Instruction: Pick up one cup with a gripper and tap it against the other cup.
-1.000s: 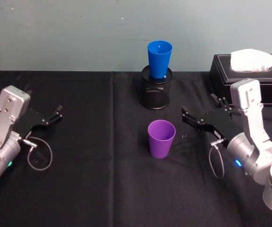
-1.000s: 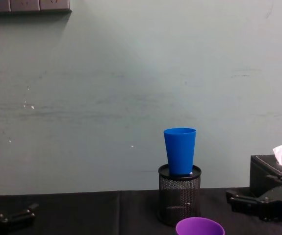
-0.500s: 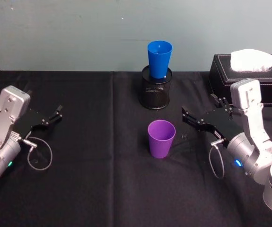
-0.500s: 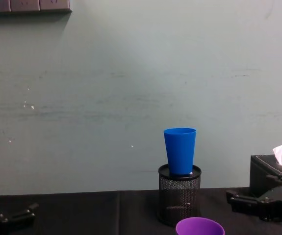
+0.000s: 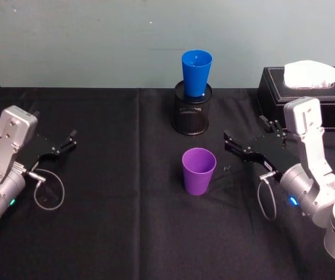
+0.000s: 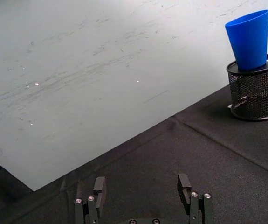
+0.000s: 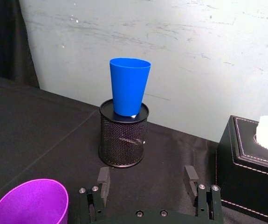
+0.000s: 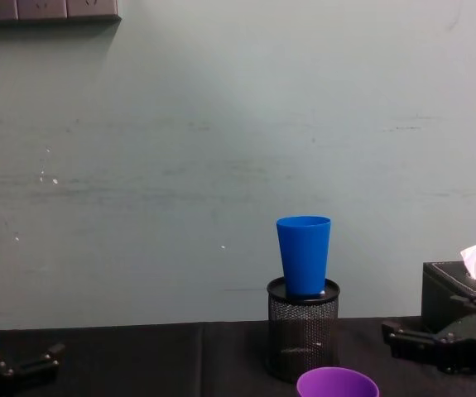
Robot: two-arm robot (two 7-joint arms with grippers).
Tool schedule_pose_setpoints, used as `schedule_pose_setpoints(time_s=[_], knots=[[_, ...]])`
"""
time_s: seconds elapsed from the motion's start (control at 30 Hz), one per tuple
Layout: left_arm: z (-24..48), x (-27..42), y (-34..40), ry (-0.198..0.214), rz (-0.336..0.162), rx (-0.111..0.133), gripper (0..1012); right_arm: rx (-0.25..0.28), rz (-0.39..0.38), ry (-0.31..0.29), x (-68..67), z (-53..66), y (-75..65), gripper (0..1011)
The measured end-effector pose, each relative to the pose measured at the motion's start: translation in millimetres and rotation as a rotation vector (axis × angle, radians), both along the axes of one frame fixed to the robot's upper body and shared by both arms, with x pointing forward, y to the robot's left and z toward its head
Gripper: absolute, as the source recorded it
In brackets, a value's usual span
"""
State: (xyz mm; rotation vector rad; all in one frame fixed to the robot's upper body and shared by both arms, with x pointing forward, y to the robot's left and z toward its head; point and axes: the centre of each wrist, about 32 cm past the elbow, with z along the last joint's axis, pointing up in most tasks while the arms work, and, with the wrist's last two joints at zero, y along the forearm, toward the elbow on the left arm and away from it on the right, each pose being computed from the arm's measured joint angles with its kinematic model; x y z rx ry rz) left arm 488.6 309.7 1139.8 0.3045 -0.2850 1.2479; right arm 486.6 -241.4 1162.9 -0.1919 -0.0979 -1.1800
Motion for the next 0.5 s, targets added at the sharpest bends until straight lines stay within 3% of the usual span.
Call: schedule_pose_setpoints(time_s=[0.5], knots=[[0.0,0.0,0.0,0.000,0.000,0.000,1005,0.000,0.000,0.000,0.0,0.0,0.0,1002]])
